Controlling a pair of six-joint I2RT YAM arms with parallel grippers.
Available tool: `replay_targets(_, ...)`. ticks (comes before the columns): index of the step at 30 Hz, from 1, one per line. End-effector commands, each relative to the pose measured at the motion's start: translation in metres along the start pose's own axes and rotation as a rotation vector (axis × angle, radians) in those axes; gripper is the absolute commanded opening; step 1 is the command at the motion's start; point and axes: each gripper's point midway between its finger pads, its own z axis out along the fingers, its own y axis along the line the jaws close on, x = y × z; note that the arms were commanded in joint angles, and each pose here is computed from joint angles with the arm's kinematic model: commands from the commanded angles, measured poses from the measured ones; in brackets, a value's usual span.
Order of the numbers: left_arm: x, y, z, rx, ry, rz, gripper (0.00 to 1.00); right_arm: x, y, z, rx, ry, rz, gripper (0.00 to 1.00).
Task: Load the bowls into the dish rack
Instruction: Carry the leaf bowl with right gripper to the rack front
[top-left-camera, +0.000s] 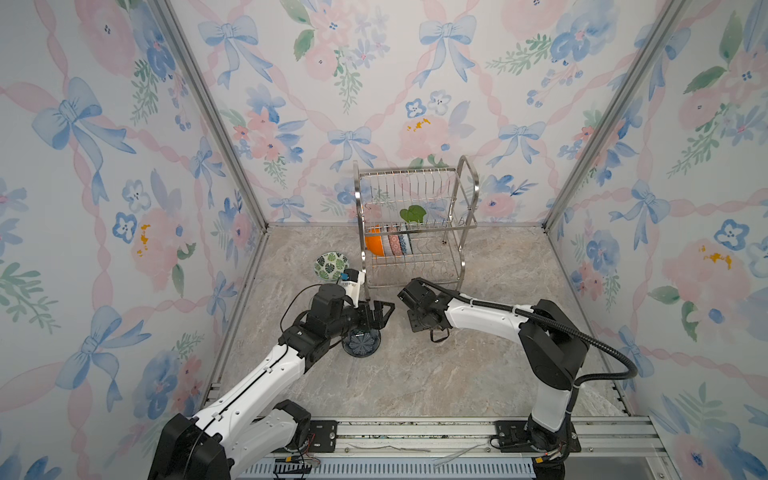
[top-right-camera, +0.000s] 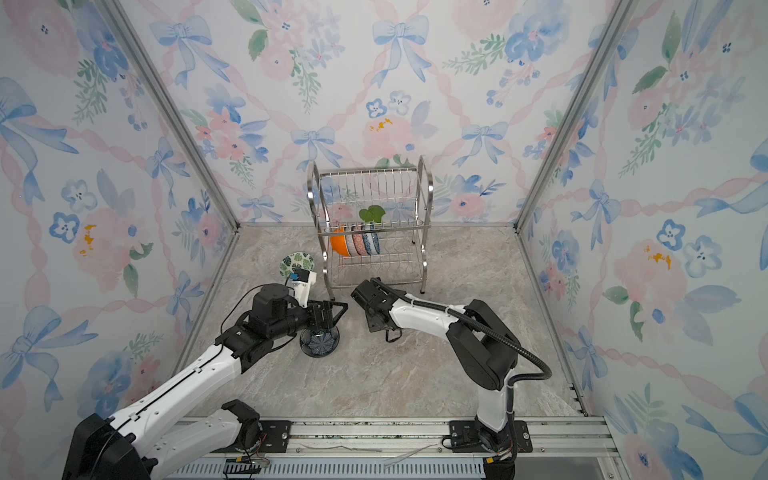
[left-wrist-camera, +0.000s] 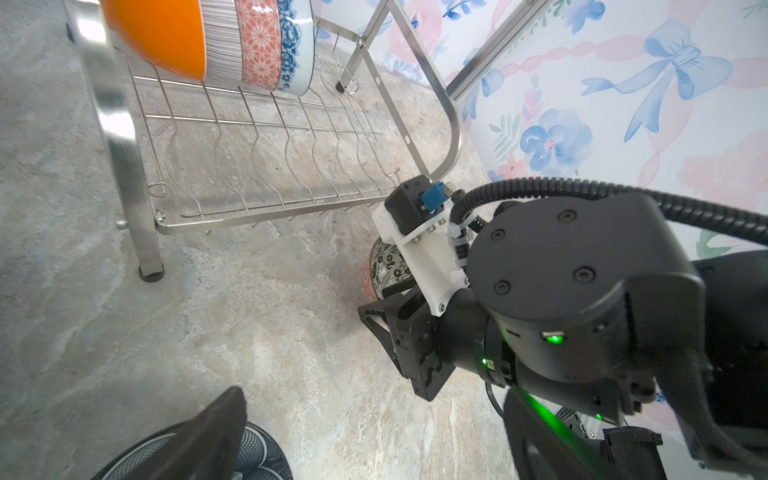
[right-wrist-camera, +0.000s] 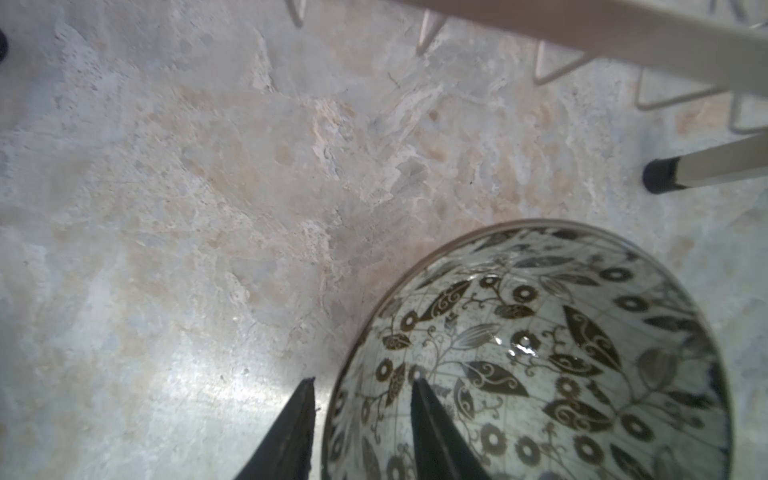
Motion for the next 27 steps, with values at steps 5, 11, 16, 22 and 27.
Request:
replay_targets(5,0.015,0.004,-0.005,0.005,0.038,-0.024,0.98,0.005,0.003,0.003,0.009,0.023,-0.026,0.33)
replay_targets(11,0.014,0.004,-0.007,0.005,0.034,-0.027,0.98,0.007,0.003,0.006,0.014,0.035,-0.035,0.18)
replay_targets(16,0.009,0.002,-0.009,0.005,0.02,-0.021,0.98,-0.001,0.005,-0.009,-0.027,0.005,-0.022,0.1)
replay_targets(22,-0.007,0.001,-0.012,-0.002,-0.005,0.004,0.98,-0.027,0.02,-0.048,-0.181,-0.099,0.003,0.07)
replay_targets(27,-0.026,-0.003,-0.02,0.0,-0.039,0.03,0.98,-0.061,0.033,-0.083,-0.35,-0.207,0.061,0.07)
